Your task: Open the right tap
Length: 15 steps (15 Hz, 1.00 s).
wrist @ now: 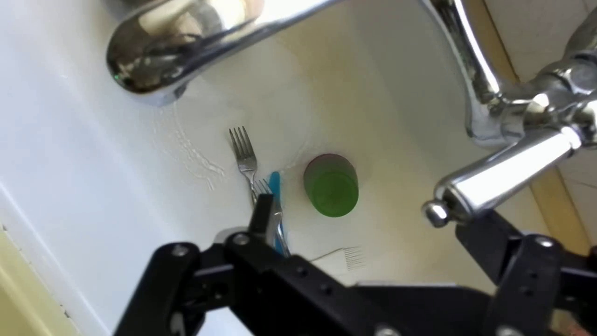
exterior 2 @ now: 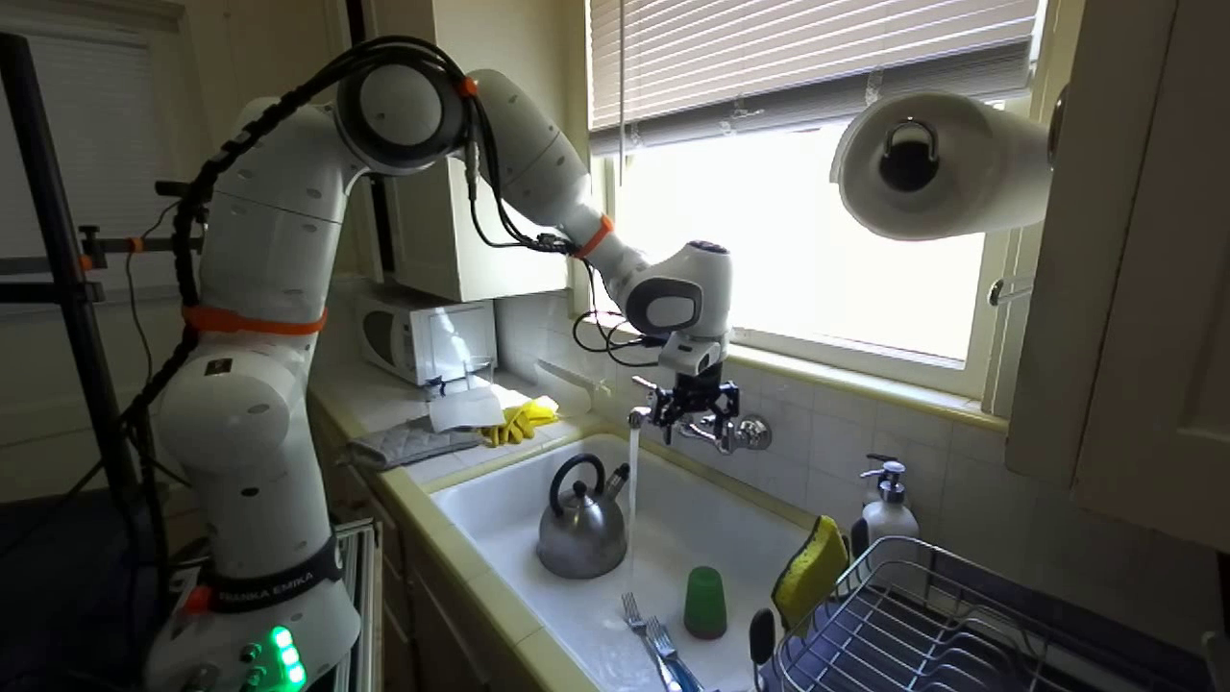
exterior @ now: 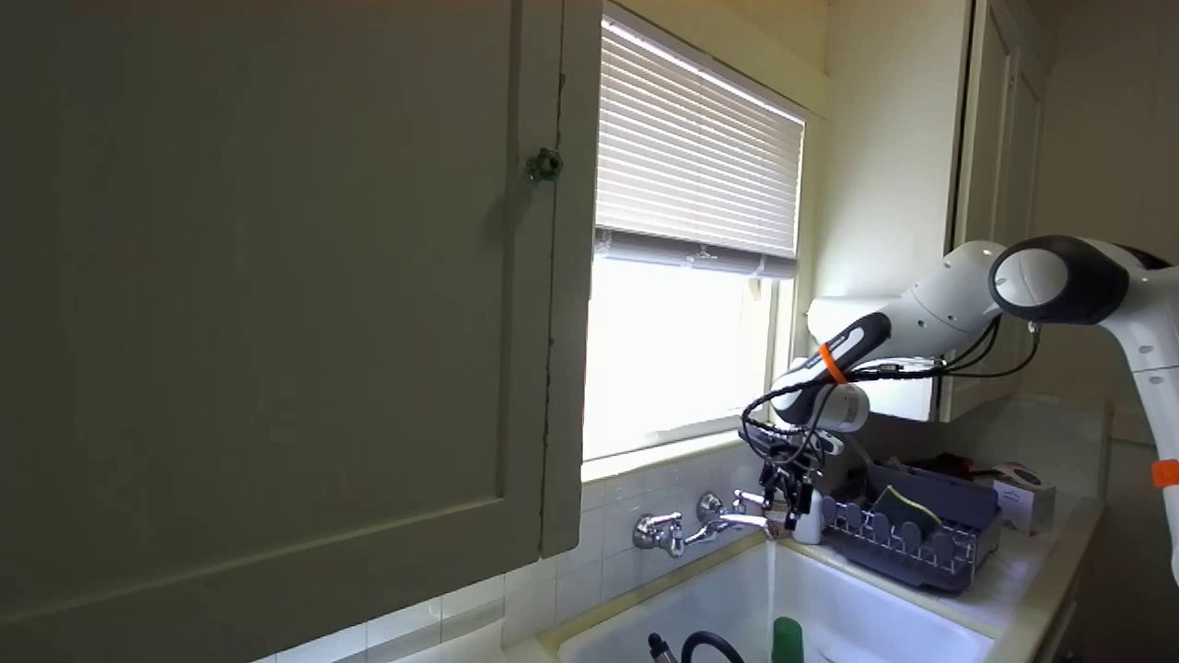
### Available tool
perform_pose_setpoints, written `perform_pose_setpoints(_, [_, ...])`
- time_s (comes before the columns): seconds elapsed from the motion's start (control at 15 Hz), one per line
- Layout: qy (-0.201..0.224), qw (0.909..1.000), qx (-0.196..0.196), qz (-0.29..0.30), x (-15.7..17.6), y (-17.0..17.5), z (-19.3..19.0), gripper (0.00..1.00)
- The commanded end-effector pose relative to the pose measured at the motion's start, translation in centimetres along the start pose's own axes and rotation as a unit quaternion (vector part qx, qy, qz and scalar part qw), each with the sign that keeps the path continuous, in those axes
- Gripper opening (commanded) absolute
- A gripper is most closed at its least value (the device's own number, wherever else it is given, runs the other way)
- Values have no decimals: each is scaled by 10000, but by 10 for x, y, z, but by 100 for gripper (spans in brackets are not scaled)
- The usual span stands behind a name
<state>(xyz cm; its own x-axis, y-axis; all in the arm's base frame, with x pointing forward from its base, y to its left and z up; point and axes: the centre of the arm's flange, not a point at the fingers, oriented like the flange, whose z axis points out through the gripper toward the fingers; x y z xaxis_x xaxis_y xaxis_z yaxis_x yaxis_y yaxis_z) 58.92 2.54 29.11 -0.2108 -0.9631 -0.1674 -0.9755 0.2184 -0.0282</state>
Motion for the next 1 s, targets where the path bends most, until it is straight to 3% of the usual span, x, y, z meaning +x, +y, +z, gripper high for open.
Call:
perform_pose_setpoints(0.0, [94,9997,65,195,11,41,-21,100])
perform_pose_setpoints(0.27, [183,9971,17,-732,18,71,-58,100])
perform_pose_setpoints(0.47, [101,9866,-257,-1610,23,94,-83,100])
perform_pose_setpoints(0.67, [33,9683,-456,-2454,20,116,-99,100])
perform_pose_setpoints(0.87, [-56,9438,-517,-3265,18,127,-107,100])
perform_pose_setpoints(0.93, [-36,9582,-460,-2825,12,109,-101,100])
